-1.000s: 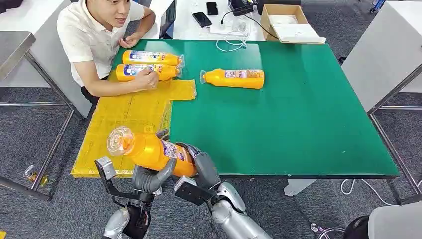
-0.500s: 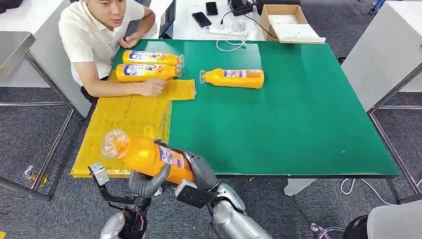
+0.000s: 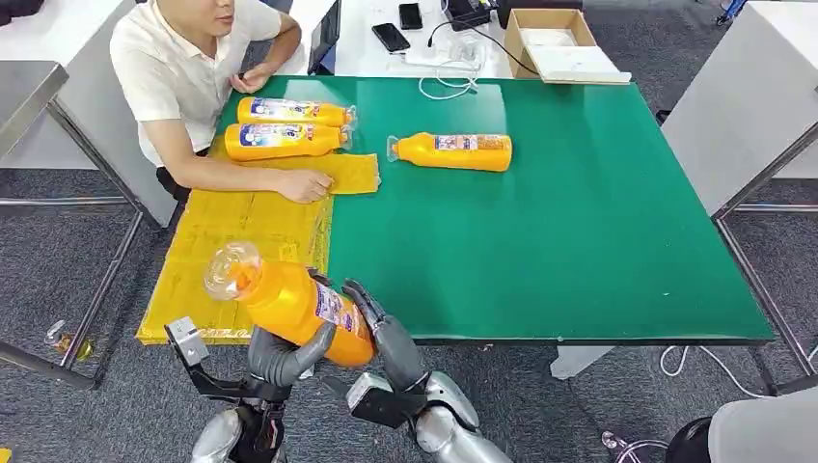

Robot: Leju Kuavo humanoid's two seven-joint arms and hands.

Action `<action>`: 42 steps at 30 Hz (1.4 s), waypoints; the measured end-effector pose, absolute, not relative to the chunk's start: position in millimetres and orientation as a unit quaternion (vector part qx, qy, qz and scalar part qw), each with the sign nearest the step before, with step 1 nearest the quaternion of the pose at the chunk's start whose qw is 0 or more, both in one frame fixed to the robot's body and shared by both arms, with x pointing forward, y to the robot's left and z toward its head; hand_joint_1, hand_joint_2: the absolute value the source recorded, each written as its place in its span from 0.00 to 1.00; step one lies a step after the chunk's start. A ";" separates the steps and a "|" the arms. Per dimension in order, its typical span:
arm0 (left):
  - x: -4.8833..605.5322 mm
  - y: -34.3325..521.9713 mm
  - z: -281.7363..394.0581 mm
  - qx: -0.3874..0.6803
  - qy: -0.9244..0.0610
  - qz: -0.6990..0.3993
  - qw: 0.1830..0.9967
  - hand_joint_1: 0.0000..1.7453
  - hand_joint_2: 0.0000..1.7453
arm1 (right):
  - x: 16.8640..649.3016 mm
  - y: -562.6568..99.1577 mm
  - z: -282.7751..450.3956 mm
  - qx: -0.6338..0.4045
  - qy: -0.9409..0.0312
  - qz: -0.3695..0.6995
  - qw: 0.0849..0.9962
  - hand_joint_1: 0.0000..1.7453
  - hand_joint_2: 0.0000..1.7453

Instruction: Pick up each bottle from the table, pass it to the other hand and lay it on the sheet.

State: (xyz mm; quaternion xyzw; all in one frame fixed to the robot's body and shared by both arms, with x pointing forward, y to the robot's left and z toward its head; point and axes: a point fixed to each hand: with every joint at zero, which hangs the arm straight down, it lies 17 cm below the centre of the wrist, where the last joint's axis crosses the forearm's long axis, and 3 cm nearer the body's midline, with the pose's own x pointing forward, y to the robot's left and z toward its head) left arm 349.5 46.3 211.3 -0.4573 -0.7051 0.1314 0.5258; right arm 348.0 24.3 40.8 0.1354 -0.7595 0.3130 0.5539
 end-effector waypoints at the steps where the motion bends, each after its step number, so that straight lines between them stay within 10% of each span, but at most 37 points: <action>1: 350.3 47.8 212.3 -0.454 -0.708 0.132 0.525 1.00 1.00 | 345.4 22.7 39.4 0.130 -0.761 0.313 0.553 0.00 0.00; 28: 384.8 125.3 203.3 -0.051 -0.848 0.058 0.524 1.00 1.00 | 362.3 -92.5 94.0 -0.069 -0.827 0.083 0.552 0.00 0.00; 42: 492.3 178.2 142.6 0.409 -0.736 -0.273 0.466 1.00 1.00 | 373.2 -138.8 163.1 -0.099 -0.861 -0.013 0.499 0.00 0.00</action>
